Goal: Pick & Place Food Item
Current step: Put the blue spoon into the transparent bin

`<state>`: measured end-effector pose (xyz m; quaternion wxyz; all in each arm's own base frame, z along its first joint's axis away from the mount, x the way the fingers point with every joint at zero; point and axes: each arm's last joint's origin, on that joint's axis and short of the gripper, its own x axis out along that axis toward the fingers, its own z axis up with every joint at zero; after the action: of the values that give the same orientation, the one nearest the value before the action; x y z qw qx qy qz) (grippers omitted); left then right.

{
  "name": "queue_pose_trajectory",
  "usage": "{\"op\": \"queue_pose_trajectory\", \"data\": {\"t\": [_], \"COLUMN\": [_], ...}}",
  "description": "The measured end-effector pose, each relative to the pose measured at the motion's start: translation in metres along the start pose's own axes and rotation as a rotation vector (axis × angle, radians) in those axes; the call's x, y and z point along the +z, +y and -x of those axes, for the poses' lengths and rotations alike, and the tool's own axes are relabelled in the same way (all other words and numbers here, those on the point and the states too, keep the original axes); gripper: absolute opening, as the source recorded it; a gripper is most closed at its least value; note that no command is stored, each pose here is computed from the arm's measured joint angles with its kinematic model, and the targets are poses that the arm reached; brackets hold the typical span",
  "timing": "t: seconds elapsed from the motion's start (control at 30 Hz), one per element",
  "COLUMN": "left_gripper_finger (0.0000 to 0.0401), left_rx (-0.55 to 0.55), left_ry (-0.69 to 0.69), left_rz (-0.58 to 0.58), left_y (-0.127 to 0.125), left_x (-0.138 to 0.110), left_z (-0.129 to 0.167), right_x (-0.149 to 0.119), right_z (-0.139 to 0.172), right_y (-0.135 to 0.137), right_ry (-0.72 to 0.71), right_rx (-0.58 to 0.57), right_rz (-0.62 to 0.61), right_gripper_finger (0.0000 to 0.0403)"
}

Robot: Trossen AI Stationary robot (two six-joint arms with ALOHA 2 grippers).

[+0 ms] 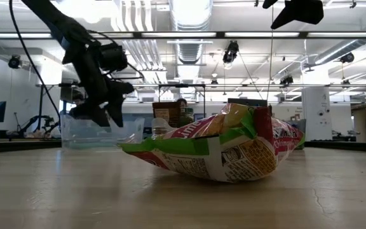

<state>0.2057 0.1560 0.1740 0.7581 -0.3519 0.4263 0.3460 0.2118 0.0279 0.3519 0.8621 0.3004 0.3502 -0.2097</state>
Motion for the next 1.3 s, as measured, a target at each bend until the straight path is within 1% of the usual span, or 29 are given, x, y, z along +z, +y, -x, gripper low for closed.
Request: {"op": "queue_pose_trajectory", "data": {"t": [0.13,0.3,0.4,0.5,0.63,0.73,0.83,0.93,1.03,1.2,1.3], "left_gripper_finger": [0.0249,0.0252,0.0253,0.0253,0.0253,0.0253,0.0253,0.0253,0.0253,0.0252,0.0252], "left_rx": [-0.035,-0.051,-0.073,-0.110,-0.159,-0.195,-0.233,-0.213,-0.194,-0.179,-0.132], "left_ry": [0.050,0.095,0.109,0.122,0.150,0.141,0.156,0.199,0.243,0.274,0.300], "left_rz": [0.009,-0.028,-0.029,0.003,0.058,0.111,0.157,0.169,0.146,0.112,0.096], "left_y": [-0.013,-0.040,-0.061,-0.085,-0.117,-0.140,-0.159,-0.175,-0.193,-0.227,-0.243], "left_x": [0.010,0.014,0.012,0.004,-0.019,-0.036,-0.049,-0.060,-0.067,-0.068,-0.068], "left_z": [0.016,0.035,0.046,0.054,0.060,0.062,0.057,0.047,0.037,0.024,0.012], "right_x": [0.000,0.000,-0.001,-0.001,-0.001,-0.001,-0.001,-0.001,-0.001,-0.003,-0.004], "right_z": [0.000,0.000,0.000,0.000,0.000,0.000,0.000,0.000,0.000,0.000,0.000], "right_y": [0.000,0.000,0.000,0.001,0.001,0.001,0.001,0.001,0.000,0.000,-0.001], "right_ry": [0.000,0.003,0.020,0.022,0.021,0.021,0.021,0.024,0.033,0.074,0.086], "right_rx": [0.000,0.002,0.016,0.017,0.017,0.017,0.018,0.019,0.019,0.040,0.038], "right_rz": [-0.004,-0.053,-0.058,-0.058,-0.052,-0.044,-0.020,0.010,0.044,0.101,0.127], "right_gripper_finger": [0.0244,0.0244,0.0244,0.0244,0.0244,0.0244,0.0244,0.0244,0.0244,0.0244,0.0244]}}
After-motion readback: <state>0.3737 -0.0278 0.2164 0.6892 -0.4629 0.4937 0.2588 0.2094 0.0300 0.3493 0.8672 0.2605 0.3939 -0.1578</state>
